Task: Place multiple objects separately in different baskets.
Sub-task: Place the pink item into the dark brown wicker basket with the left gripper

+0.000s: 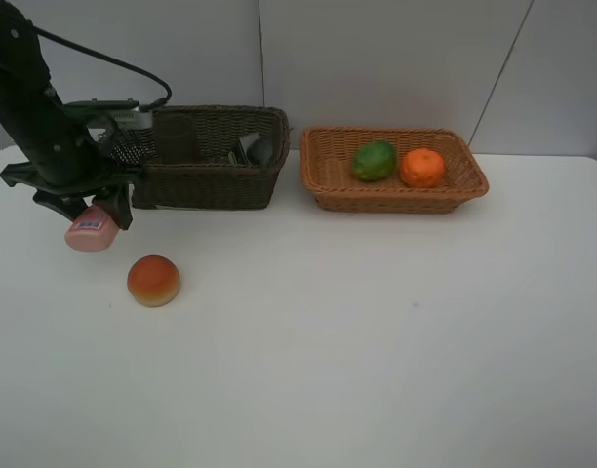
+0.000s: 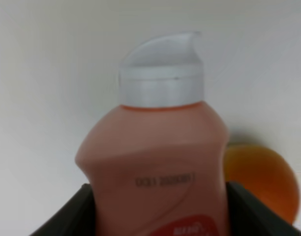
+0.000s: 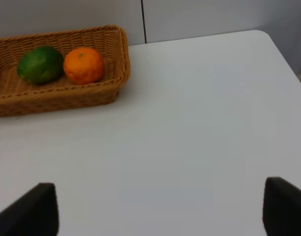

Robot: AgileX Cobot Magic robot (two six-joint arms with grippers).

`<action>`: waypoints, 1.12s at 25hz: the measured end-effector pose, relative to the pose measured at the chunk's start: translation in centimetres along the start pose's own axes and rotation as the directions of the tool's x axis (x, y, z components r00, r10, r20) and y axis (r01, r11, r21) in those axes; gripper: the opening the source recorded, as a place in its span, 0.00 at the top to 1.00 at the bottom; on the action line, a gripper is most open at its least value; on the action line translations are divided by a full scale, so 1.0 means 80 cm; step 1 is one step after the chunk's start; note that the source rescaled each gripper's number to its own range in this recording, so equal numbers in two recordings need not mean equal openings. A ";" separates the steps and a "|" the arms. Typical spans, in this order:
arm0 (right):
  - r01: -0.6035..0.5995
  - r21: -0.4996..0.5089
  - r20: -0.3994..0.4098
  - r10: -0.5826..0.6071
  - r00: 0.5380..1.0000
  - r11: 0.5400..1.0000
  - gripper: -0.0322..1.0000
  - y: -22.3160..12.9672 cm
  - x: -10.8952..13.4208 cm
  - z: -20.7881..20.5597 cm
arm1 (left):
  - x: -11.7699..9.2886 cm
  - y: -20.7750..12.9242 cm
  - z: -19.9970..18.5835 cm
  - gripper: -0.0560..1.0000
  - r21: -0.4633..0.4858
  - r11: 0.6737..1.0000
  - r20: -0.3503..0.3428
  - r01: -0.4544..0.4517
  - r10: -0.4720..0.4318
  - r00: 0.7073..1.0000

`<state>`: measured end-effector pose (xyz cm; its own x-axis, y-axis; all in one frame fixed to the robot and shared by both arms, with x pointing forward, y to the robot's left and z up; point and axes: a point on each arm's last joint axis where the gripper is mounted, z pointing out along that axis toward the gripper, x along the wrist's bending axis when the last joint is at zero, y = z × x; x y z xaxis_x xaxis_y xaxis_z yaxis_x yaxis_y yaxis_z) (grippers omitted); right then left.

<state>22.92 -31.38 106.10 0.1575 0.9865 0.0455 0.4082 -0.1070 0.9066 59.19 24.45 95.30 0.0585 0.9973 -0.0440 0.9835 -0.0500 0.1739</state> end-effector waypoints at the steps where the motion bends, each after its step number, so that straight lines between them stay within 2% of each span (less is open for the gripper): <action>1: 0.000 0.000 0.000 0.000 1.000 1.000 0.17 0.000 0.000 0.000 | -0.008 0.006 -0.009 0.35 -0.006 1.000 0.004 -0.002 0.002 1.000; 4: 0.000 0.000 0.000 0.000 1.000 1.000 0.17 0.000 0.000 0.000 | -0.030 0.022 -0.034 0.35 -0.021 1.000 0.016 -0.015 0.015 1.000; 8: 0.000 0.000 0.000 0.000 1.000 1.000 0.17 0.000 0.000 0.000 | -0.058 0.041 -0.065 0.35 -0.093 0.995 0.019 -0.036 0.037 0.999; 14: 0.000 0.000 0.000 0.000 1.000 1.000 0.17 0.000 0.000 0.000 | -0.087 0.055 -0.094 0.35 -0.185 0.980 0.024 -0.073 0.079 0.997; 23: 0.000 0.000 0.000 0.000 1.000 1.000 0.17 0.000 0.000 0.000 | -0.094 0.069 -0.100 0.35 -0.311 0.947 0.033 -0.077 0.092 0.995; 28: 0.000 0.000 0.000 0.000 1.000 1.000 0.17 0.000 0.000 0.000 | -0.092 0.081 -0.103 0.35 -0.411 0.904 -0.012 -0.120 0.127 0.992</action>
<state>22.92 -31.38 106.10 0.1575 0.9865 0.0455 0.4082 -0.1070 0.9066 63.73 17.20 104.88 0.1806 0.9835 -0.0099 0.8113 -0.1433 0.5668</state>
